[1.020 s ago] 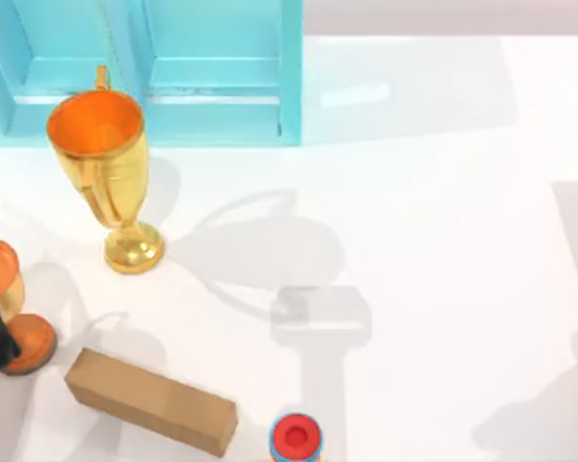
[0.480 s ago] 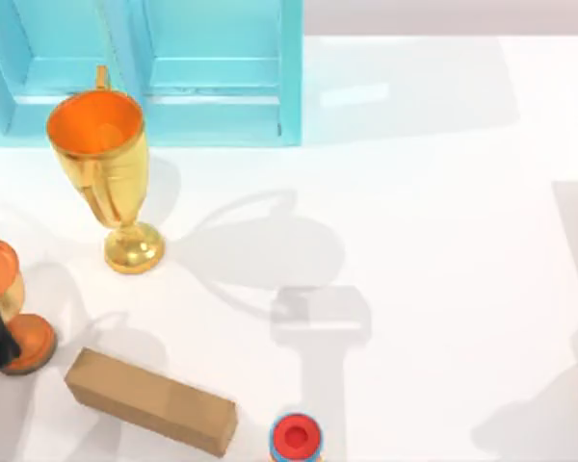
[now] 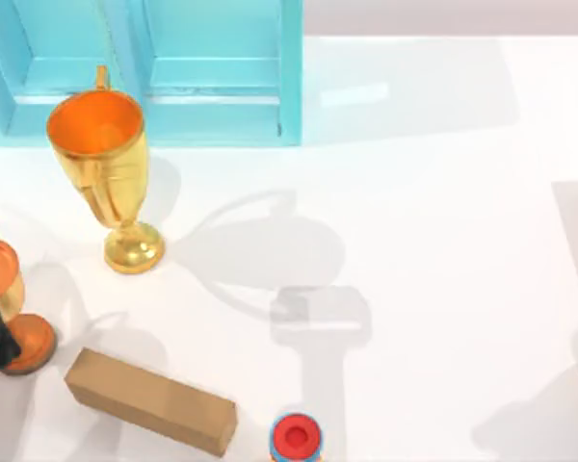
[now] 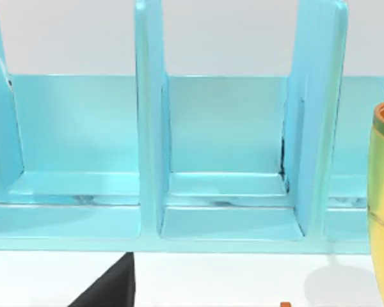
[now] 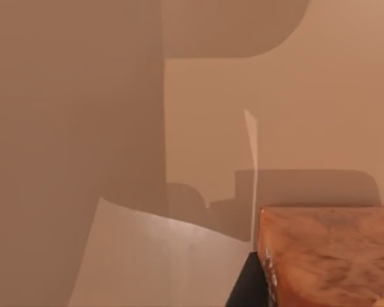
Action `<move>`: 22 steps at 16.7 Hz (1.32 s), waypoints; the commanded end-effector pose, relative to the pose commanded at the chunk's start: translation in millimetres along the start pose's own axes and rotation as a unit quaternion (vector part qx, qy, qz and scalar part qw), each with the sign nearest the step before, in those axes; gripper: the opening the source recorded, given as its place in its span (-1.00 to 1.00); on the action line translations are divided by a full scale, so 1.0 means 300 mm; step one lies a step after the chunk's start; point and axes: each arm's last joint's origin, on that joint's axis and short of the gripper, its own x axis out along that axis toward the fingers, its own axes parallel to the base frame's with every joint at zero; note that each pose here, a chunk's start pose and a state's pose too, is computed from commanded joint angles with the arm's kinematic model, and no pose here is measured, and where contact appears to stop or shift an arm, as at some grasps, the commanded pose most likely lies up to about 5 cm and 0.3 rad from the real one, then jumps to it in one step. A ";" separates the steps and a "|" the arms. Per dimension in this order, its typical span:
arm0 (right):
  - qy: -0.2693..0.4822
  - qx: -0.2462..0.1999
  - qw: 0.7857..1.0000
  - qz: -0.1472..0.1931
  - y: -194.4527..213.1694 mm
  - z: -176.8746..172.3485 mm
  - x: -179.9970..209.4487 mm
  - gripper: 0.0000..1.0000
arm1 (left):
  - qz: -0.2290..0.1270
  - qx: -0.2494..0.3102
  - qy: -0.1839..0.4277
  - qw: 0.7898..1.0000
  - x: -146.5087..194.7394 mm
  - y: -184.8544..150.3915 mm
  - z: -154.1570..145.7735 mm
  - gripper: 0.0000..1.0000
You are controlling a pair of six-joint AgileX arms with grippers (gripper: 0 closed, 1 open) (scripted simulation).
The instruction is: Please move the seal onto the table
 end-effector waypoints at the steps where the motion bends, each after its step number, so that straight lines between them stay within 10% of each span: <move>1: -0.001 0.001 1.000 0.000 -0.001 -0.001 -0.002 -1.00 | 0.000 0.000 0.000 1.000 0.000 0.000 0.000 1.00; 11: -0.027 0.006 0.998 -0.062 0.211 0.017 -0.412 -1.00 | 0.000 0.000 0.000 1.000 0.000 0.000 0.000 1.00; 22: 0.000 0.001 1.000 -0.001 0.499 -0.002 -0.501 -1.00 | 0.000 0.000 0.000 1.000 0.000 0.000 0.000 1.00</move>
